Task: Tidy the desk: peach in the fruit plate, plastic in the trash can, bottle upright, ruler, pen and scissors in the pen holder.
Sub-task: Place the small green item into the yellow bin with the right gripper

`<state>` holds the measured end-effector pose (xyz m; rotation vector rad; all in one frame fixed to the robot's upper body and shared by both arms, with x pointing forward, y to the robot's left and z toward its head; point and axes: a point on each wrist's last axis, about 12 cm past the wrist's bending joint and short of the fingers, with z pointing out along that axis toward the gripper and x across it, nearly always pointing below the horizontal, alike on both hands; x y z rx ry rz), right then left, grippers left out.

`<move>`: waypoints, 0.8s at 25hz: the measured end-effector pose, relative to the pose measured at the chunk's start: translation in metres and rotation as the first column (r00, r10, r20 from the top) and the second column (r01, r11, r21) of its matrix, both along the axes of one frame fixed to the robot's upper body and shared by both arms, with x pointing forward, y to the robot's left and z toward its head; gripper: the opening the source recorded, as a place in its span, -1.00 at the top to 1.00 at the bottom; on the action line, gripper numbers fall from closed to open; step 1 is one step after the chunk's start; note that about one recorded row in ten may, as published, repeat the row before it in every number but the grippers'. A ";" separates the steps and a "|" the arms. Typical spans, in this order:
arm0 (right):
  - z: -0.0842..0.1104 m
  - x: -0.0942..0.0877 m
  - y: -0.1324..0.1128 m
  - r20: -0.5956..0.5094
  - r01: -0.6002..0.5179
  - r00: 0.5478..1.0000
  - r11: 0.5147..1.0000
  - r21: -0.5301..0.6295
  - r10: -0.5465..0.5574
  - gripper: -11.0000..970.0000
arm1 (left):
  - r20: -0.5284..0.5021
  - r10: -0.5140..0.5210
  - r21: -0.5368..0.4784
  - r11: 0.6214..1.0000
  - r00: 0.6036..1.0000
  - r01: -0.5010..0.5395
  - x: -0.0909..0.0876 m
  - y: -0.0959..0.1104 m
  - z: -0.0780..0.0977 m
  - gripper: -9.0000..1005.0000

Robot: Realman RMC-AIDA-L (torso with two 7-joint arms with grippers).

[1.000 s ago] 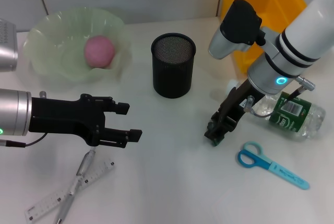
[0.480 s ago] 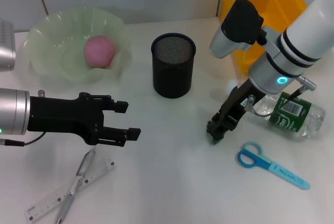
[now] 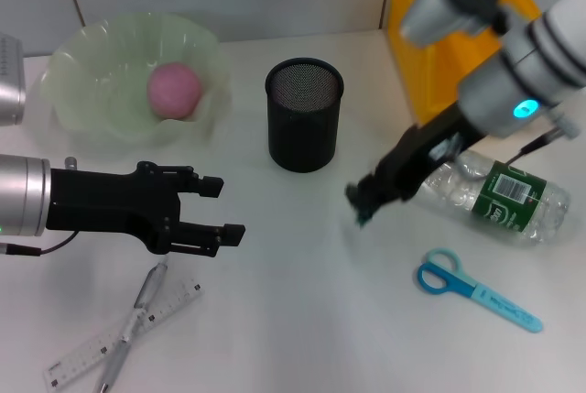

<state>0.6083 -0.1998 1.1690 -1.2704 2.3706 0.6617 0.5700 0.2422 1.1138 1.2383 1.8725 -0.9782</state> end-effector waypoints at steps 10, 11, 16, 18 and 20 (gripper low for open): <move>0.058 -0.020 -0.087 0.149 0.233 0.954 0.957 0.171 -0.259 0.67 | 0.003 -0.004 0.001 1.000 1.000 0.003 0.001 0.000 0.001 -0.61; 0.062 -0.021 -0.100 0.162 0.271 0.939 0.943 0.191 -0.303 0.67 | 0.004 -0.005 0.000 1.000 1.000 0.005 0.001 -0.001 0.001 -0.61; 0.075 -0.023 -0.145 0.208 0.419 0.853 0.865 0.275 -0.479 0.67 | 0.007 -0.014 -0.001 1.000 1.000 0.014 0.002 -0.003 0.003 -0.61; 0.075 -0.023 -0.158 0.238 0.471 0.806 0.831 0.296 -0.542 0.67 | 0.007 -0.017 -0.002 1.000 1.000 0.017 0.002 -0.003 0.004 -0.61; 0.074 -0.021 -0.167 0.268 0.511 0.764 0.804 0.303 -0.587 0.67 | 0.007 -0.017 -0.002 1.000 1.000 0.017 0.002 -0.003 0.004 -0.61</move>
